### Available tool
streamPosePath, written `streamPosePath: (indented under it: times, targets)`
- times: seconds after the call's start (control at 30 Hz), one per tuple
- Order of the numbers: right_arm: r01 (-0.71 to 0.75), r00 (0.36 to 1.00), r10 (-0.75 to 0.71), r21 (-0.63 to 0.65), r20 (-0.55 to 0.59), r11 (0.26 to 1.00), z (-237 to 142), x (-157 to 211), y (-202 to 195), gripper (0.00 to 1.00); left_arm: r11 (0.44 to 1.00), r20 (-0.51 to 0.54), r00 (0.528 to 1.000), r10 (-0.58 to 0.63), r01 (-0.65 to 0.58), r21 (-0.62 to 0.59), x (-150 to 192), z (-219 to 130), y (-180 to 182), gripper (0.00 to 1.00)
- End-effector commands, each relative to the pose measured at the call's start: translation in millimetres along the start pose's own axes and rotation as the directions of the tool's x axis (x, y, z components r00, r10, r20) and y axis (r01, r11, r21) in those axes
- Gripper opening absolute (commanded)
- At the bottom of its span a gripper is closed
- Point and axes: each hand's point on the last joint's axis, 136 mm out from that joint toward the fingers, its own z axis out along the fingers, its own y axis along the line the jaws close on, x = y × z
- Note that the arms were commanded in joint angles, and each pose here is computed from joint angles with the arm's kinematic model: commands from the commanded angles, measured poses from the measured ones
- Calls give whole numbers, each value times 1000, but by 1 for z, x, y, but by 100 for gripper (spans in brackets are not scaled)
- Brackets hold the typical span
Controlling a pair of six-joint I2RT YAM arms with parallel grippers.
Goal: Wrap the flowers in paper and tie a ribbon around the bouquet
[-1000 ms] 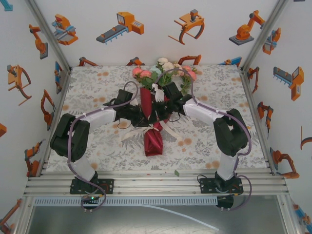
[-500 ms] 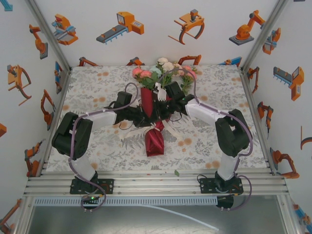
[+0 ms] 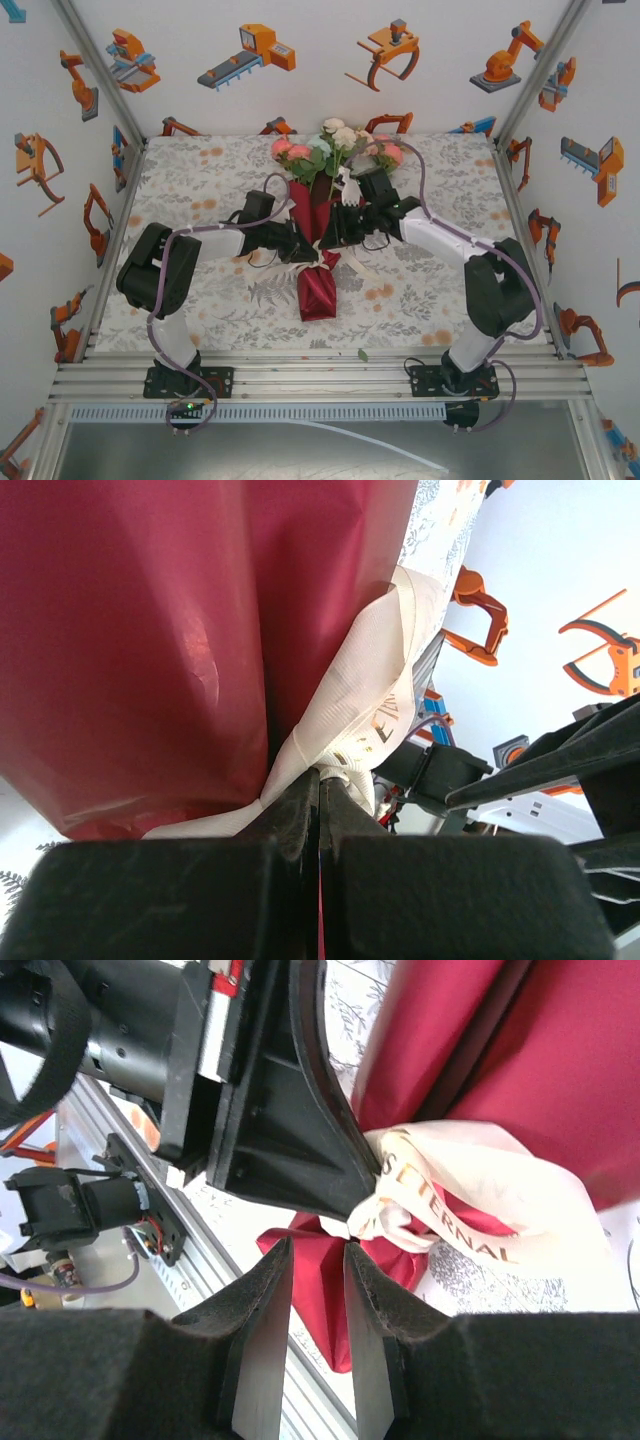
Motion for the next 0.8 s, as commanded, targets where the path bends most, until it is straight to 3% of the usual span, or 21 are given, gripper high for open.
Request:
streamPosePath:
  times: [0.0, 0.47, 0.77]
  targets:
    - [-1, 1000, 0, 65, 25, 998, -13, 7, -11, 30, 999, -17, 999, 29, -28, 25, 1, 1, -9, 0]
    - [-72, 994, 70, 14, 78, 997, 15, 6, -28, 33, 999, -22, 999, 35, -34, 22, 2, -2, -12, 0]
    - [-95, 994, 93, 26, 65, 995, 25, 11, -39, 29, 999, -19, 999, 36, -35, 27, 0, -3, -16, 0]
